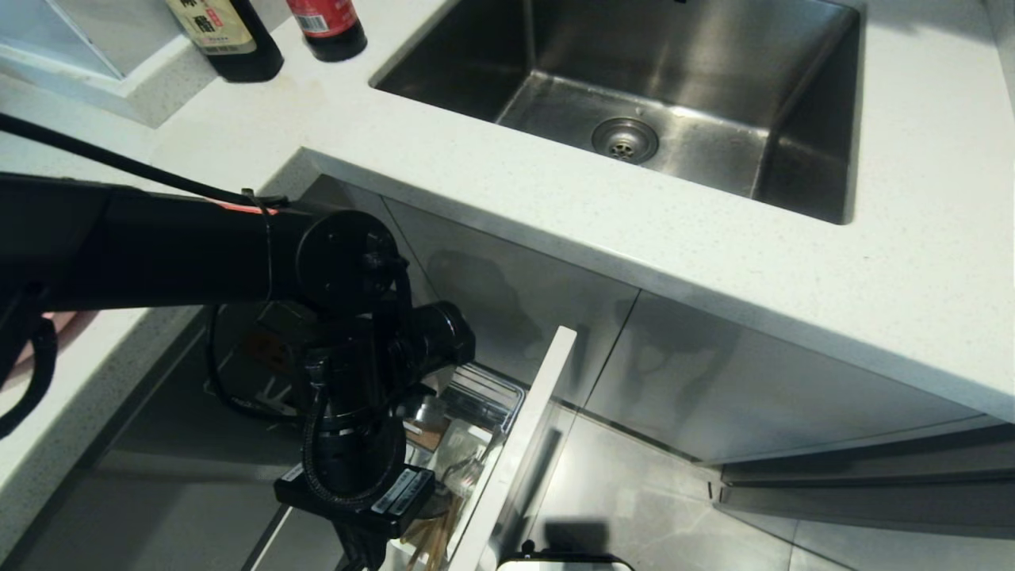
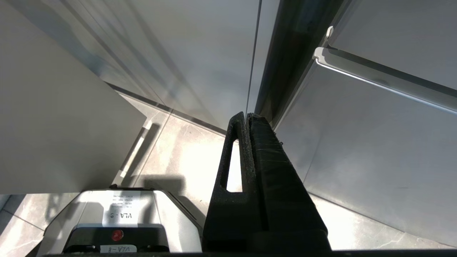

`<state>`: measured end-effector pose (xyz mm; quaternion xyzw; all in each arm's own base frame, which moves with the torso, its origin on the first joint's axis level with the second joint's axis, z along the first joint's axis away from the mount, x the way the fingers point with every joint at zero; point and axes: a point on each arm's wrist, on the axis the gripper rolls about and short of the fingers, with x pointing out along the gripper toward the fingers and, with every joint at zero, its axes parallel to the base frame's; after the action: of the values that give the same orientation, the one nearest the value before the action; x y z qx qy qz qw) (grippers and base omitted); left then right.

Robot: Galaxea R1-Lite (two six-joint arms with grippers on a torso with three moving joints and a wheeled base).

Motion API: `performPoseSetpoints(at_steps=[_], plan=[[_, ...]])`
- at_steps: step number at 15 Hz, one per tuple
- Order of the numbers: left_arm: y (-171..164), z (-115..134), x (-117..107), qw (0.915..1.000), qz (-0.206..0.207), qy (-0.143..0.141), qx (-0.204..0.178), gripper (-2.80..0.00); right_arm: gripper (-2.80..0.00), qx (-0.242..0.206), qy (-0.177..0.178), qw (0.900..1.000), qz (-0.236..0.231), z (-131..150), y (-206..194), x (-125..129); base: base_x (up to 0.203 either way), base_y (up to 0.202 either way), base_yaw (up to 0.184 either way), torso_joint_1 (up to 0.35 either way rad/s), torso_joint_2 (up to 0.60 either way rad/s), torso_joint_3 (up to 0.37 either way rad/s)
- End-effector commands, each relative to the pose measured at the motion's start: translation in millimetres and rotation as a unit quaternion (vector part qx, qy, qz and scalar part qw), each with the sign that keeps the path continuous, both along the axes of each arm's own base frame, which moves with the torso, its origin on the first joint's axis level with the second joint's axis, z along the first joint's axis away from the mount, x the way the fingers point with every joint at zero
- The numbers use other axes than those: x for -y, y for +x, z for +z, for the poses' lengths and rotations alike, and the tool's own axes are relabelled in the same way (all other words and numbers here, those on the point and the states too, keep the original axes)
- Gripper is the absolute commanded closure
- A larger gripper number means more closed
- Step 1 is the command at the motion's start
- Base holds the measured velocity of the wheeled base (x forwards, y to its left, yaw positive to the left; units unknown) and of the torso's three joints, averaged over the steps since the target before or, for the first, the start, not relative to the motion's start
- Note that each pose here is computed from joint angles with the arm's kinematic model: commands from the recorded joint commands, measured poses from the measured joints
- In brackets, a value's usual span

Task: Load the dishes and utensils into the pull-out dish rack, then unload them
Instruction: Pick up the spoon and place it in the cupboard

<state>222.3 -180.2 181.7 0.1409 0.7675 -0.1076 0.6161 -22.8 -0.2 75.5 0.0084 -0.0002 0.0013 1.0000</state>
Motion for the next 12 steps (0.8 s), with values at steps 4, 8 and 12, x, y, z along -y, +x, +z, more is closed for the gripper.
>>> performPoseSetpoints(at_steps=[4, 8, 12], plan=[[14, -17, 11, 1.0, 0.001, 0.006, -0.006, 0.0, 0.0, -0.001, 0.0, 1.0, 0.0, 0, 0, 0, 0.0, 0.0, 0.0, 0.0, 0.0, 0.0], [22, -28, 16, 0.9998, 0.004, 0.013, -0.015, 0.0, 0.0, -0.001, 0.0, 1.0, 0.0, 0, 0, 0, 0.0, 0.0, 0.0, 0.0, 0.0, 0.0], [29, -37, 20, 0.9996, 0.004, 0.023, -0.016, 0.0, 0.0, -0.001, 0.0, 1.0, 0.0, 0, 0, 0, 0.0, 0.0, 0.0, 0.0, 0.0, 0.0]])
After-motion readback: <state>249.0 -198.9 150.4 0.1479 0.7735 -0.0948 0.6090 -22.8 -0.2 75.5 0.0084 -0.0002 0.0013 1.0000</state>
